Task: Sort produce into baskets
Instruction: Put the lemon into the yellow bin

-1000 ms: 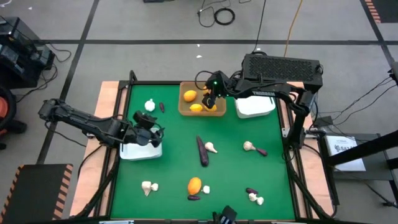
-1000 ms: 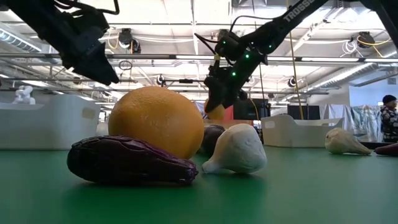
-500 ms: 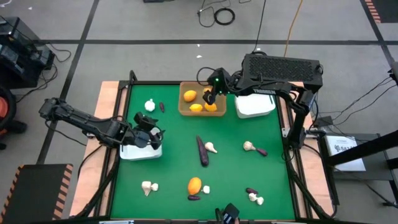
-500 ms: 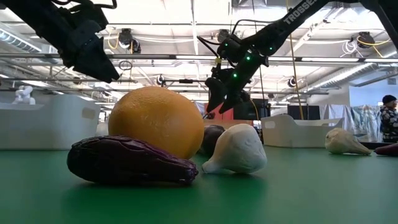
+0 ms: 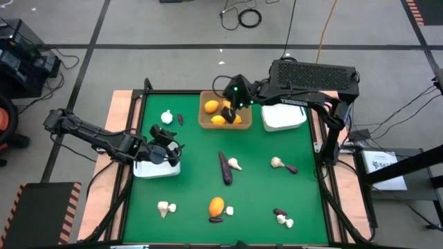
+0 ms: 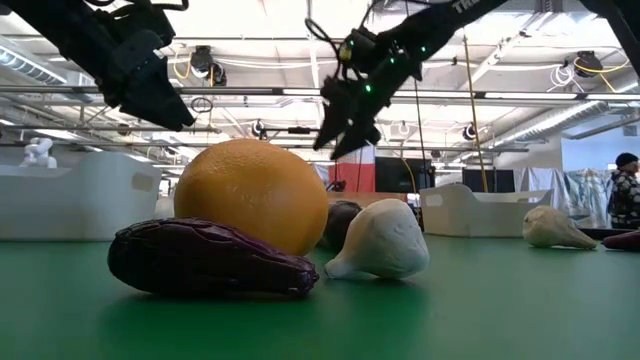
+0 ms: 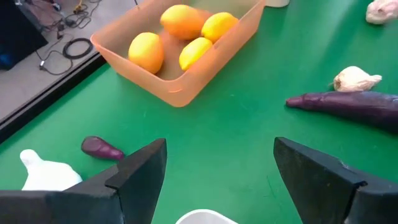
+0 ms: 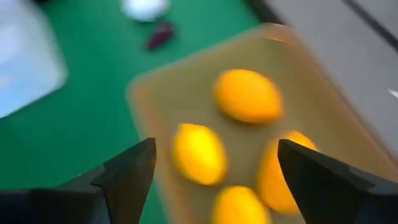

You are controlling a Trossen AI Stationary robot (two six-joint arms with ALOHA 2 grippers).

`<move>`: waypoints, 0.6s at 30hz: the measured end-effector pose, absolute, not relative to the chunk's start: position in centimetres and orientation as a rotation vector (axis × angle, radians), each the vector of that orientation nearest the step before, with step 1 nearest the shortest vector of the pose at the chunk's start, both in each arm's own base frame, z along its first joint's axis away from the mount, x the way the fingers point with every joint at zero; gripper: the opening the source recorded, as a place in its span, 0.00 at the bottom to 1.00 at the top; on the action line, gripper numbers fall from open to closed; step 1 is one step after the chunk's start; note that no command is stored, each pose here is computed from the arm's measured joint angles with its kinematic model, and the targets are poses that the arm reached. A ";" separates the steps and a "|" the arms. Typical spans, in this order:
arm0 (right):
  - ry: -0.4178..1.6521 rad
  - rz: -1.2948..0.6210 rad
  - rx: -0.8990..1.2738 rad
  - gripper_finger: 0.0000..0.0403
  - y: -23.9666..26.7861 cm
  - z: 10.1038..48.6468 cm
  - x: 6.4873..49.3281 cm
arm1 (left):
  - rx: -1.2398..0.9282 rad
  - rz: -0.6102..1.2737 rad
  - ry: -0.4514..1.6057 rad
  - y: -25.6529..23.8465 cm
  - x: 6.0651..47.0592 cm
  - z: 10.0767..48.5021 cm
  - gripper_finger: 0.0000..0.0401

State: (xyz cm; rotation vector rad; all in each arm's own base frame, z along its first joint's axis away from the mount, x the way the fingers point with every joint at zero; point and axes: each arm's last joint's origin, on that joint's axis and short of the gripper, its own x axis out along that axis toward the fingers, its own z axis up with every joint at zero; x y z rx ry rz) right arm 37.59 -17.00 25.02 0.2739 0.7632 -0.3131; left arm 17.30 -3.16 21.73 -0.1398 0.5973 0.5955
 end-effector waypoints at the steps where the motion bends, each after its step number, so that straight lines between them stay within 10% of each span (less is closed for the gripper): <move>1: 0.760 -0.264 0.265 0.81 -16.3 25.2 37.9 | -0.139 0.594 0.598 -3.2 17.3 21.7 0.76; 18: 0.765 0.291 -0.066 0.81 0.3 25.3 41.3 | -0.107 0.545 0.587 -3.7 17.4 21.9 0.76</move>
